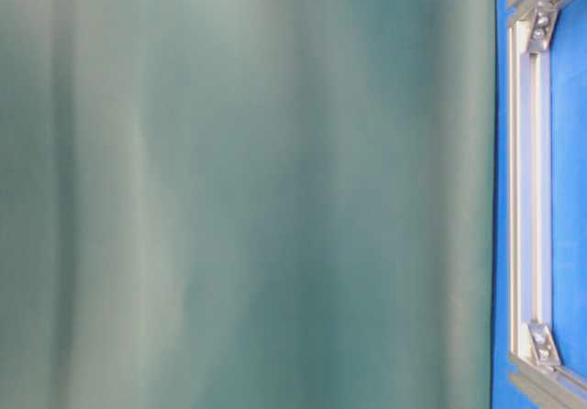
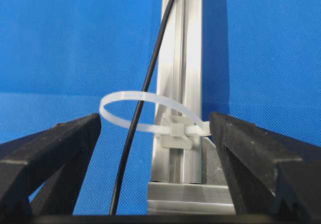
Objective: Insert the wire through the string loop located on the right side.
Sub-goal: 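Release the cable from the left gripper and withdraw both grippers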
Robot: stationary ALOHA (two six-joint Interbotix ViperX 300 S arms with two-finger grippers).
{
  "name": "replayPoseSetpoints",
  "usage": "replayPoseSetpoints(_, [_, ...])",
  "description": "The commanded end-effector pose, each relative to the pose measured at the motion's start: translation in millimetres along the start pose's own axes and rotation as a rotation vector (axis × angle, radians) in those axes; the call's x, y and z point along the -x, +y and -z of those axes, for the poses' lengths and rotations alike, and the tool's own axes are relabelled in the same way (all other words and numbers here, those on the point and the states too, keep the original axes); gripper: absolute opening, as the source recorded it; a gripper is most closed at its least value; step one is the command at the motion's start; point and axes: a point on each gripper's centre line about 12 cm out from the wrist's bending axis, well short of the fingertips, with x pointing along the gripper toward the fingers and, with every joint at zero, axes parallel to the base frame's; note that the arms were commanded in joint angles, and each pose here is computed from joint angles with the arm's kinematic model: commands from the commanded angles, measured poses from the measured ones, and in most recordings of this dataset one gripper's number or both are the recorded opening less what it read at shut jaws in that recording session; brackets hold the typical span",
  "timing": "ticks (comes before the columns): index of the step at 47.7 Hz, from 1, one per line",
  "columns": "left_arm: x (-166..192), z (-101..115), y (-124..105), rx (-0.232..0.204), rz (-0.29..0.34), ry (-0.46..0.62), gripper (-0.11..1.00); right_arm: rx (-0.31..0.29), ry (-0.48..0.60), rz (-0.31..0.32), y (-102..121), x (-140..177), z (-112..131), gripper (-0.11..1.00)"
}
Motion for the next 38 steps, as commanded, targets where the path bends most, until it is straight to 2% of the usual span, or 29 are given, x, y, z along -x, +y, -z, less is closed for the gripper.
replayPoseSetpoints(1, [-0.5, -5.6, -2.2, -0.009, 0.009, -0.021, 0.08, -0.004, -0.036, -0.008, 2.5, -0.6, -9.9, 0.93])
replayPoseSetpoints(15, [-2.5, -8.6, -2.8, -0.022, 0.01, -0.027, 0.09, -0.005, -0.03, -0.006, 2.3, -0.6, -9.1, 0.93])
replayPoseSetpoints(17, [-2.7, -9.2, -2.9, -0.02, 0.01, -0.028, 0.12, -0.004, -0.028, -0.007, 2.4, -0.6, -9.0, 0.93])
replayPoseSetpoints(20, [-3.1, -9.4, -2.9, -0.019, 0.01, -0.028, 0.27, -0.005, -0.03, -0.006, 2.3, -0.6, -9.1, 0.93])
replayPoseSetpoints(27, [-3.8, -8.3, -2.9, -0.022, 0.009, -0.013, 0.71, -0.005, -0.028, -0.006, 2.2, -0.4, -8.6, 0.93])
replayPoseSetpoints(30, [-3.8, -7.3, -2.9, -0.022, 0.008, -0.005, 0.83, -0.005, -0.028, -0.006, 2.2, -0.4, -8.6, 0.93])
replayPoseSetpoints(38, [-4.3, -10.4, -3.4, -0.012, 0.01, -0.014, 0.71, -0.002, -0.028, -0.006, 2.2, -0.2, -8.7, 0.93])
